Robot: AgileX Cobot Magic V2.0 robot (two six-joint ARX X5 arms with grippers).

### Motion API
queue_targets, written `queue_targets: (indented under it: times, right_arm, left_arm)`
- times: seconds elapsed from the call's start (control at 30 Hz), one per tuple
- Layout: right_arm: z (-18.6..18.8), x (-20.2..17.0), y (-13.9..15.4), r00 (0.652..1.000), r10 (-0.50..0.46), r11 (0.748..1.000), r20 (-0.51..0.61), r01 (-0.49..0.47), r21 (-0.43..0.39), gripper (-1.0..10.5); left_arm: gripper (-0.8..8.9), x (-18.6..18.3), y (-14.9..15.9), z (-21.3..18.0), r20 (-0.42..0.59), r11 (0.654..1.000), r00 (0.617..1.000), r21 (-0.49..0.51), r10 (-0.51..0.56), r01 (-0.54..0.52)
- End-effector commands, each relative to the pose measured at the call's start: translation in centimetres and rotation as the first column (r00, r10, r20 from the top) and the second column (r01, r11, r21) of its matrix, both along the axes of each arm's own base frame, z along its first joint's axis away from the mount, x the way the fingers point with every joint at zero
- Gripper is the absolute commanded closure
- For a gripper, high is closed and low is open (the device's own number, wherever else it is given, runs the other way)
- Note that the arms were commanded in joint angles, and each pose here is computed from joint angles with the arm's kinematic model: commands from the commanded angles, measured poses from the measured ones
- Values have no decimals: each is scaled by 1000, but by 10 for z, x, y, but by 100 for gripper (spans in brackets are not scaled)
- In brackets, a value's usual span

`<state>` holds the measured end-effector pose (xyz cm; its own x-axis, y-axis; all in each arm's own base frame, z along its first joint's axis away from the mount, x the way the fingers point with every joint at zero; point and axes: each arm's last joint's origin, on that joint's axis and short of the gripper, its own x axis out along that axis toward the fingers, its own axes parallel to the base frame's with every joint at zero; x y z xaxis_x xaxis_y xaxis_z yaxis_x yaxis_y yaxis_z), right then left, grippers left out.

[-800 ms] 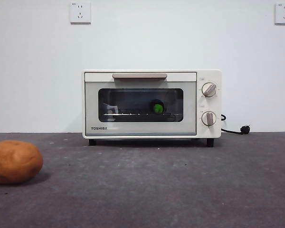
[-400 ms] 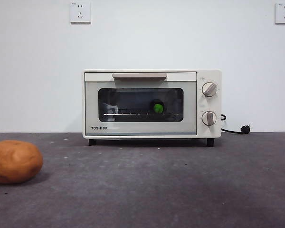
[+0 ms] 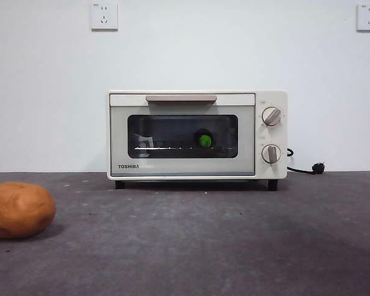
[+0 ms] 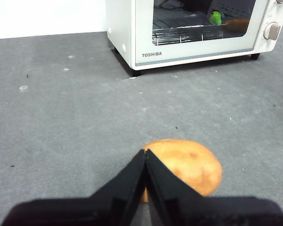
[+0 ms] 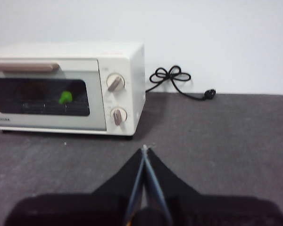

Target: Take the eggplant from the table,put the eggplant in the oven

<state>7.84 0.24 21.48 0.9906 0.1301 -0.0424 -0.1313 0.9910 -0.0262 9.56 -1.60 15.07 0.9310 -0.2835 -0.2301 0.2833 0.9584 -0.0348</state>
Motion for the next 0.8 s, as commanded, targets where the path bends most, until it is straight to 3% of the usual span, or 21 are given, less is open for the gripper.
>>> queue_targets:
  times: [0.03, 0.4, 0.8]
  right_arm:
    - [-11, 3, 0, 1000, -2, 1000, -25, 2, 3, 946]
    - [-61, 15, -1, 988, -1, 1000, -154, 3, 10, 946]
    - [-63, 16, -1, 989, -4, 1000, -146, 5, 9, 946]
  left_arm:
    - [818, 1, 0, -4, -7, 1000, 1000, -7, 0, 0]
    - [818, 1, 0, -4, -7, 1000, 1000, -7, 0, 0]
    - [818, 1, 0, -4, -6, 1000, 1000, -7, 0, 0]
